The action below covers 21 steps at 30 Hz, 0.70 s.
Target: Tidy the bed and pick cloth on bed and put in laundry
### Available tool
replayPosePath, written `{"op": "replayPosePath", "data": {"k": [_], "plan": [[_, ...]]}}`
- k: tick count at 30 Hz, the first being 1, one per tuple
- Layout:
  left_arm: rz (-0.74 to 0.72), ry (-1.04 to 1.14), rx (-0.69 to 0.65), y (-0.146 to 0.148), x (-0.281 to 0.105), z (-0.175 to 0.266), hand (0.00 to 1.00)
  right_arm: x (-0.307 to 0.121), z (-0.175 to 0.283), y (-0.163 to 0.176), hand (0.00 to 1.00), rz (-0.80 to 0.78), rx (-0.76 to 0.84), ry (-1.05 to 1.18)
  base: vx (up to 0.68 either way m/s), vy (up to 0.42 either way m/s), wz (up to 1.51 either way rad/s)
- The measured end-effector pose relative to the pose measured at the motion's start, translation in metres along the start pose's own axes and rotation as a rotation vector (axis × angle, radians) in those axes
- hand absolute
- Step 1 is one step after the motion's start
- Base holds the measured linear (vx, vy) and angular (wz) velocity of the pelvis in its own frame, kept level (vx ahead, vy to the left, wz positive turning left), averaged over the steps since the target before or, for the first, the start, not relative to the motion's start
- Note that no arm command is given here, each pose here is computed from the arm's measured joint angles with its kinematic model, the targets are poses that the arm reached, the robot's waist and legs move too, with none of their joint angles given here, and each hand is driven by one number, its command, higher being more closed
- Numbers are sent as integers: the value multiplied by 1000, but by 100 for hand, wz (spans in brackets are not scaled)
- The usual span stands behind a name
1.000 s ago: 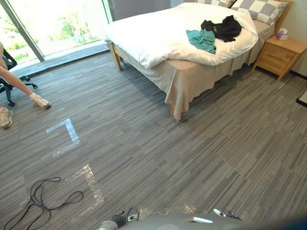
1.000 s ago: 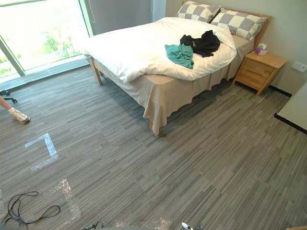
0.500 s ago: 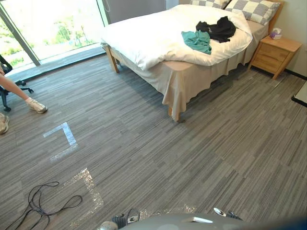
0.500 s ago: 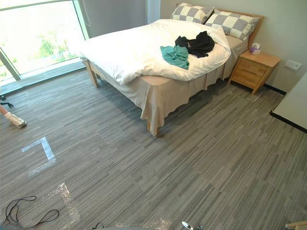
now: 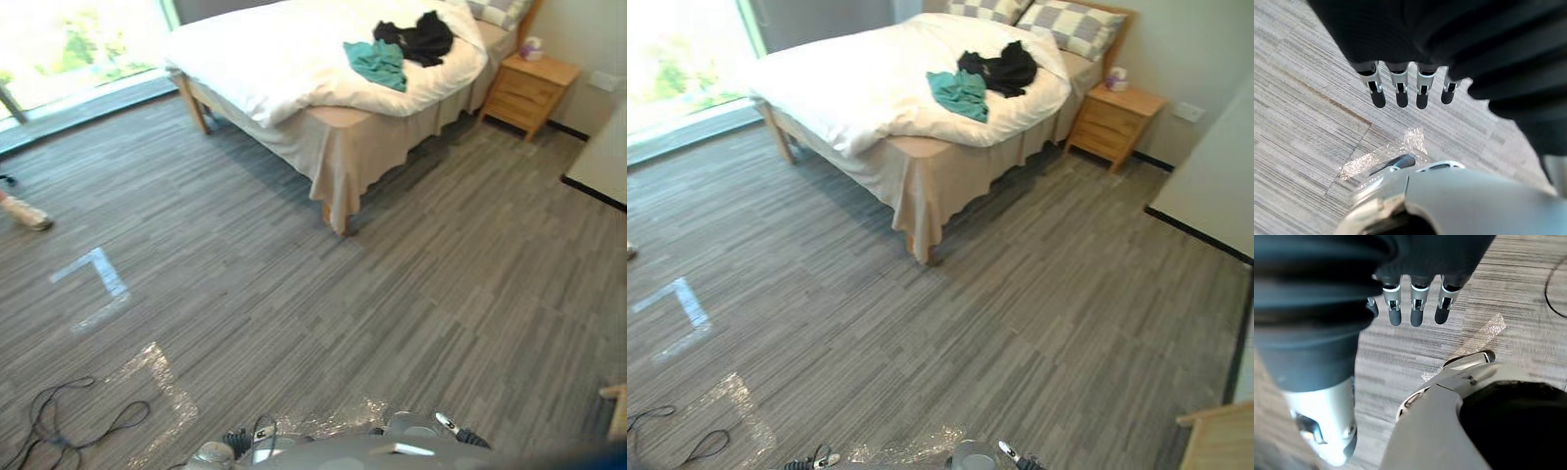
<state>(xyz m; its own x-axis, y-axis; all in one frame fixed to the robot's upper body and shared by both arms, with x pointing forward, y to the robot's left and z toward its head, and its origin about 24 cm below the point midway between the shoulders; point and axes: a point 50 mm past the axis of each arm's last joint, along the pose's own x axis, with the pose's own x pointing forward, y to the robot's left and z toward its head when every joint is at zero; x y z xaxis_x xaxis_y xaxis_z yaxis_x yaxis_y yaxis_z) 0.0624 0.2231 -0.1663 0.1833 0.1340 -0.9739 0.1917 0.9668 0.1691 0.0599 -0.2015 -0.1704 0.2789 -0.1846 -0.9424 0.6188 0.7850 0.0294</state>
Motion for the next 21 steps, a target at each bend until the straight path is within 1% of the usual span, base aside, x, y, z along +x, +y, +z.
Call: {"op": "replayPosePath", "data": {"k": [1, 4, 6, 7, 9, 11, 13, 15, 16, 18, 19, 21], "plan": [[0, -4, -1, -2, 0, 5, 0, -1, -2, -4, 0, -10, 31, 6, 123, -138, 3], [8, 7, -8, -2, 0, 0, 0, -3, -11, -8, 0, -16, 37, 22, 220, -207, -4], [28, 12, -73, 1, 0, -5, 0, -5, -18, -8, 0, 7, 28, 27, 372, -294, -59], [22, 14, -72, -5, 0, -5, 0, -6, -17, -13, 0, 4, 25, 22, 456, -352, -53], [26, 14, -64, -8, 0, -7, 0, -5, -10, -10, 0, 19, 25, -5, 350, -291, -30], [42, -8, -101, -9, 0, -2, 0, -5, -9, -14, 0, 9, 15, -9, 347, -337, -34], [24, -43, -124, -23, 1, 2, 0, -5, 1, -26, 0, -20, -50, -30, 418, -253, -41], [27, -87, -149, -27, 0, 7, 0, -3, 8, -30, 0, -31, -131, -26, 464, -151, -45], [34, -113, -176, -26, 0, 10, 0, -1, 12, -26, 0, -25, -178, -25, 508, -120, -68], [34, -146, -217, -26, -1, 14, 0, 1, 22, -19, 0, -10, -208, -42, 394, -34, -95], [31, -166, -253, -26, -1, 17, 0, 3, 31, -10, 0, 9, -231, -64, 310, 39, -96], [34, -201, -265, -22, -2, 21, 0, 4, 40, 4, 0, 39, -235, -89, 402, 111, -91]]}}
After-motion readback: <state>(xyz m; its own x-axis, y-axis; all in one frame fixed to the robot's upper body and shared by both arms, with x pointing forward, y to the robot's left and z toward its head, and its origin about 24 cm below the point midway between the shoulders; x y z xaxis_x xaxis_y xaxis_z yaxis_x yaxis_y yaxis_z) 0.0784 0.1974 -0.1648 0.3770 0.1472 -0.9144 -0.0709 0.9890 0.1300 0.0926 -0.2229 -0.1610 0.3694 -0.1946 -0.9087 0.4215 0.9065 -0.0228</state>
